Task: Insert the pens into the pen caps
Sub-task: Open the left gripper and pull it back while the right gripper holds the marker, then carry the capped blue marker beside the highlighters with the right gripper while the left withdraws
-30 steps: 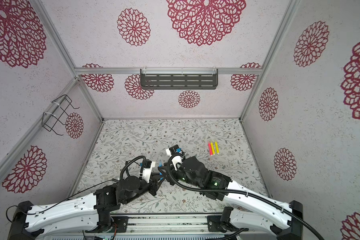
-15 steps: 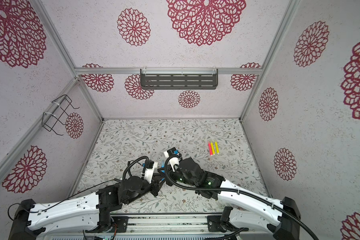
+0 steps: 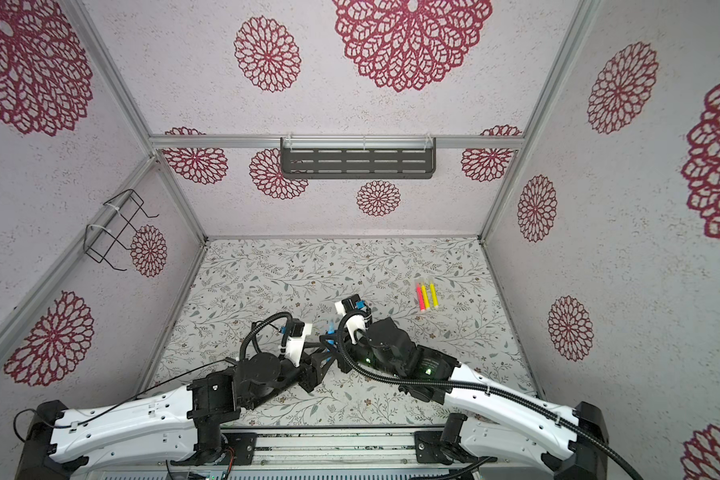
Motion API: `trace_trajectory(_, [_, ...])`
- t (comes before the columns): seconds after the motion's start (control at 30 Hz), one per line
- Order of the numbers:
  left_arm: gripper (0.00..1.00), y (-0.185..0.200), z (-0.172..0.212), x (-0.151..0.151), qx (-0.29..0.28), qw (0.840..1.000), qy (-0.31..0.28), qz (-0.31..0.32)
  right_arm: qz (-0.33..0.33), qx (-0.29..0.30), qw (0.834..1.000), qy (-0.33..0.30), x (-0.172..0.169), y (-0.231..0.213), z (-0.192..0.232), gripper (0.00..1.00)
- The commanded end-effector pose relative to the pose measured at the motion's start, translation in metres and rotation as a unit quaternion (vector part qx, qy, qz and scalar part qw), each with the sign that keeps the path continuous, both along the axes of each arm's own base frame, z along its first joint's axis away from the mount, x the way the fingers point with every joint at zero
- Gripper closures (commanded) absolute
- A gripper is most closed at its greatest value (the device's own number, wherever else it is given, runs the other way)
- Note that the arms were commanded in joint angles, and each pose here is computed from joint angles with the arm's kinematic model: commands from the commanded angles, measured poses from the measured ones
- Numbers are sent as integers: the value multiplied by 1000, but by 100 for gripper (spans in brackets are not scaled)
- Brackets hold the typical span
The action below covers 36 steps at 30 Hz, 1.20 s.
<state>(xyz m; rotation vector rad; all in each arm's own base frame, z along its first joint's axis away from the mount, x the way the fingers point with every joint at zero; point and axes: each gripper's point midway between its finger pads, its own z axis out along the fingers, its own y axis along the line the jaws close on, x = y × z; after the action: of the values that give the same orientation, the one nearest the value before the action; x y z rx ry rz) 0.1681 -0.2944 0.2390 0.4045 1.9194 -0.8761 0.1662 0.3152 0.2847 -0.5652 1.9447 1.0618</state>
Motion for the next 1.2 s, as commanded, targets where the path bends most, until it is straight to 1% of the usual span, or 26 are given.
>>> trace_trajectory(0.0, [49, 19, 10, 8, -5, 999, -12, 46, -40, -1, 999, -10, 8, -19, 7, 100])
trace_trajectory(0.2, [46, 49, 10, 16, 4, 994, -18, 106, -92, -35, 995, -8, 23, -42, -2, 100])
trace_trajectory(0.37, [44, 93, 7, 27, 0, 979, -20, 201, -126, -67, 990, -2, 35, -58, -12, 100])
trace_trajectory(0.43, [44, 109, 8, 28, -7, 974, -21, 226, -139, -81, 987, 0, 40, -64, -16, 100])
trace_trajectory(0.73, [44, 152, 5, 25, -16, 961, -27, 276, -206, -163, 964, 37, 70, -103, -54, 100])
trace_trajectory(0.9, [44, 157, 5, 24, -19, 960, -29, 280, -231, -214, 947, 71, 90, -121, -84, 100])
trace_trajectory(1.0, [44, 156, 3, 24, -16, 960, -28, 278, -243, -250, 932, 98, 104, -133, -107, 100])
trace_trajectory(1.1, [43, 152, 2, 23, -11, 962, -26, 272, -269, -293, 910, 118, 119, -150, -128, 100])
trace_trajectory(1.17, [44, 150, 1, 23, -8, 963, -23, 267, -276, -314, 899, 129, 129, -157, -141, 100])
